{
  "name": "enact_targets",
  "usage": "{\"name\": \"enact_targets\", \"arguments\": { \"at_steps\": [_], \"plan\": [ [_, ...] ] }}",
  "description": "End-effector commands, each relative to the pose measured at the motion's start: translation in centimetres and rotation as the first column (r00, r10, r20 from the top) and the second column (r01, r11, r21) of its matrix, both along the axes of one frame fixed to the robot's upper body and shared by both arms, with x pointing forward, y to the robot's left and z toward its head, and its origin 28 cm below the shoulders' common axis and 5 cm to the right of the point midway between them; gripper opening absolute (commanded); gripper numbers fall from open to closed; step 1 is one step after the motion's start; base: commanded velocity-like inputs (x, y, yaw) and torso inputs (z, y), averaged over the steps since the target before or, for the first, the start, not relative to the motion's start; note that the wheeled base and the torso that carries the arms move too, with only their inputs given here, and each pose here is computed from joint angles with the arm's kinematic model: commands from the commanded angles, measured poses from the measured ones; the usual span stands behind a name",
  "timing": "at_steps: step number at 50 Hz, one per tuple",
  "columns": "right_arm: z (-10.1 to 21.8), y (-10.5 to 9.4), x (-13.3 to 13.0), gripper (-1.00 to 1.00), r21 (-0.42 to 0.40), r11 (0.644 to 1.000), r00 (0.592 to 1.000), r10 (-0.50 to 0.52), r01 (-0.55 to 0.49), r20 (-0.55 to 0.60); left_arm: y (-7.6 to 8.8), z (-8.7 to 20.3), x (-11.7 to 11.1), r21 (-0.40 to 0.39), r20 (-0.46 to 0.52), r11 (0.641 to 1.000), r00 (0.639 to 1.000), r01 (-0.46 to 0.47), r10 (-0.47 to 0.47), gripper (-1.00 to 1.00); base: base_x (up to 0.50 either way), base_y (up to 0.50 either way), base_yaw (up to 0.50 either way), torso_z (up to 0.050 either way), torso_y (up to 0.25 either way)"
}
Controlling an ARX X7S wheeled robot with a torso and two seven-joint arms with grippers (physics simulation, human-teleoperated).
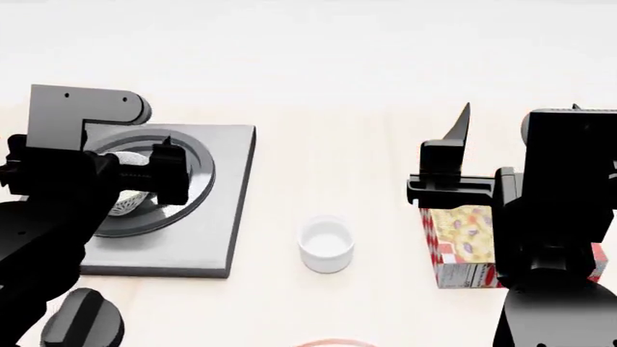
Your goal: Pick the akita bowl on the stove and place it on the plate.
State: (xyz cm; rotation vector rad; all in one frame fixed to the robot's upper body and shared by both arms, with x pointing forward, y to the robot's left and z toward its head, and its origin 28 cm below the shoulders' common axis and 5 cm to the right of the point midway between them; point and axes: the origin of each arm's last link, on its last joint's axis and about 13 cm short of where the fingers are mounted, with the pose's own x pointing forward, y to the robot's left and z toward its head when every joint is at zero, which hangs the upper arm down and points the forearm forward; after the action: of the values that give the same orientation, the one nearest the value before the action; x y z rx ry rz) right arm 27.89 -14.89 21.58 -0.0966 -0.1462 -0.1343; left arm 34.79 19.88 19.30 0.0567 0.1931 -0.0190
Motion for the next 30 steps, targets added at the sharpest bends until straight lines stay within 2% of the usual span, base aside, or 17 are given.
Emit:
{"name": "enact_targets", "arguments": {
  "at_steps": [1, 20, 30],
  "plan": [
    [0.0, -0.1, 0.0, 1.00, 0.017, 1.000, 1.000, -0.002, 0.002, 0.005, -0.2, 0.1, 0.1, -0.029, 0.006, 0.999, 1.000, 0.015, -0.014, 1.00, 0.27, 0.00, 0.00, 0.000, 0.000],
    [-0.1, -0.1, 0.1, 1.00, 0.007, 1.000, 1.000, -0.010, 0.010, 0.004, -0.1, 0.3, 0.0, -0.016, 0.008, 1.000, 1.000, 0.016, -0.016, 1.00, 0.27, 0.00, 0.00, 0.000, 0.001],
    [-0.1, -0.1, 0.0, 1.00, 0.007, 1.000, 1.000, -0.003, 0.003, 0.000, 0.6, 3.9, 0.8, 0.017, 0.042, 1.000, 0.999, -0.009, 0.008, 1.00, 0.02, 0.00, 0.00, 0.000, 0.000]
  ]
}}
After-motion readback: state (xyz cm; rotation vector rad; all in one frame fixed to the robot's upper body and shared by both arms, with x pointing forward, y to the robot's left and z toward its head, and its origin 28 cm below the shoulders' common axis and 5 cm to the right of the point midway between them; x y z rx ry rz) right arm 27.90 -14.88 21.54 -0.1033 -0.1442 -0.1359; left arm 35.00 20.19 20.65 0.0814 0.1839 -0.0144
